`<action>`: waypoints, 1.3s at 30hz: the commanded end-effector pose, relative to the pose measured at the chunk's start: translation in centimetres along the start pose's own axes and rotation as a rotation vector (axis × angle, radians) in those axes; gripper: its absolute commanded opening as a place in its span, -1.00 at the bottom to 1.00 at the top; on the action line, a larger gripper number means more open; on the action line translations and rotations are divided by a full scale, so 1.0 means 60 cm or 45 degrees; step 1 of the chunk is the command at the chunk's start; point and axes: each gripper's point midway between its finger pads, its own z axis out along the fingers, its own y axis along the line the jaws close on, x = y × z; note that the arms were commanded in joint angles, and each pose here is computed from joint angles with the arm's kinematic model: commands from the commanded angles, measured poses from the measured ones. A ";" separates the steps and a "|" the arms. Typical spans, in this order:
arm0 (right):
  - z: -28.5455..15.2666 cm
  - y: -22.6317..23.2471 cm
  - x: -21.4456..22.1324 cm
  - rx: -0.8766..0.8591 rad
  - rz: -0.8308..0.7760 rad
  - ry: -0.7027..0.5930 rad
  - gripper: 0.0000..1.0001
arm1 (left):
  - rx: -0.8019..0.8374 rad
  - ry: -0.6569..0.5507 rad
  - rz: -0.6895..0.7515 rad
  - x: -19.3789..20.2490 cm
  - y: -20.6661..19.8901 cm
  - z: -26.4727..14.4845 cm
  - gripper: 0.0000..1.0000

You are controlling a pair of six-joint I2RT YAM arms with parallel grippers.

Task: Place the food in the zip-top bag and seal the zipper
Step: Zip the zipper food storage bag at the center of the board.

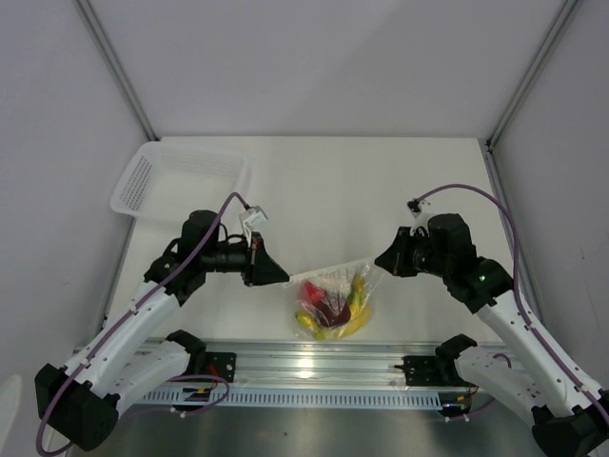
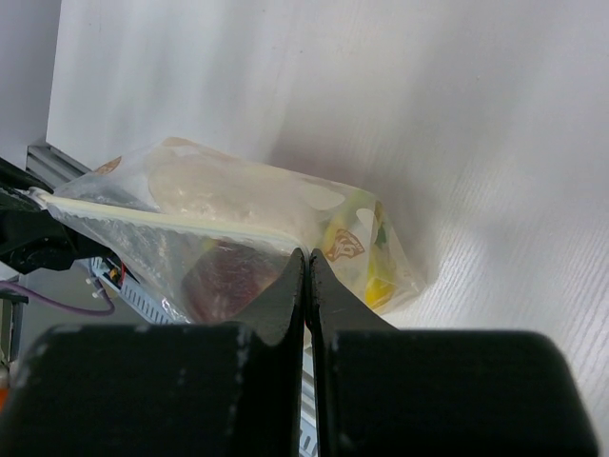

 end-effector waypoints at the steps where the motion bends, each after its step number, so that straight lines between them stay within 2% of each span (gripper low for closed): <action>1: -0.015 -0.006 -0.025 0.042 0.004 -0.077 -1.00 | -0.011 -0.009 0.017 0.006 0.002 -0.011 -0.99; 19: -0.021 -0.018 -0.020 0.066 0.025 -0.080 -1.00 | -0.091 -0.049 0.008 0.000 0.018 -0.024 -0.99; 25: -0.010 -0.018 -0.015 0.052 0.038 -0.054 -1.00 | -0.086 -0.073 -0.009 -0.021 0.016 -0.019 -0.99; 29: 0.003 -0.018 -0.024 0.057 0.052 -0.050 -1.00 | -0.156 -0.100 -0.052 -0.045 0.034 -0.014 -0.99; 32: 0.014 -0.020 -0.036 0.078 0.068 -0.047 -1.00 | -0.226 -0.123 -0.089 -0.065 0.053 -0.010 -0.88; 33: 0.017 -0.020 -0.042 0.080 0.073 -0.054 -1.00 | -0.240 -0.132 -0.093 -0.072 0.056 -0.009 -0.77; 35: 0.029 -0.024 -0.048 0.101 0.088 -0.038 -1.00 | -0.292 -0.166 -0.109 -0.090 0.071 -0.006 -0.52; 38: 0.049 -0.031 -0.058 0.106 0.108 -0.026 -1.00 | -0.371 -0.223 -0.109 -0.122 0.090 -0.005 -0.04; 39: 0.054 -0.030 -0.071 0.102 0.108 -0.046 -1.00 | -0.389 -0.227 -0.099 -0.129 0.095 -0.005 0.22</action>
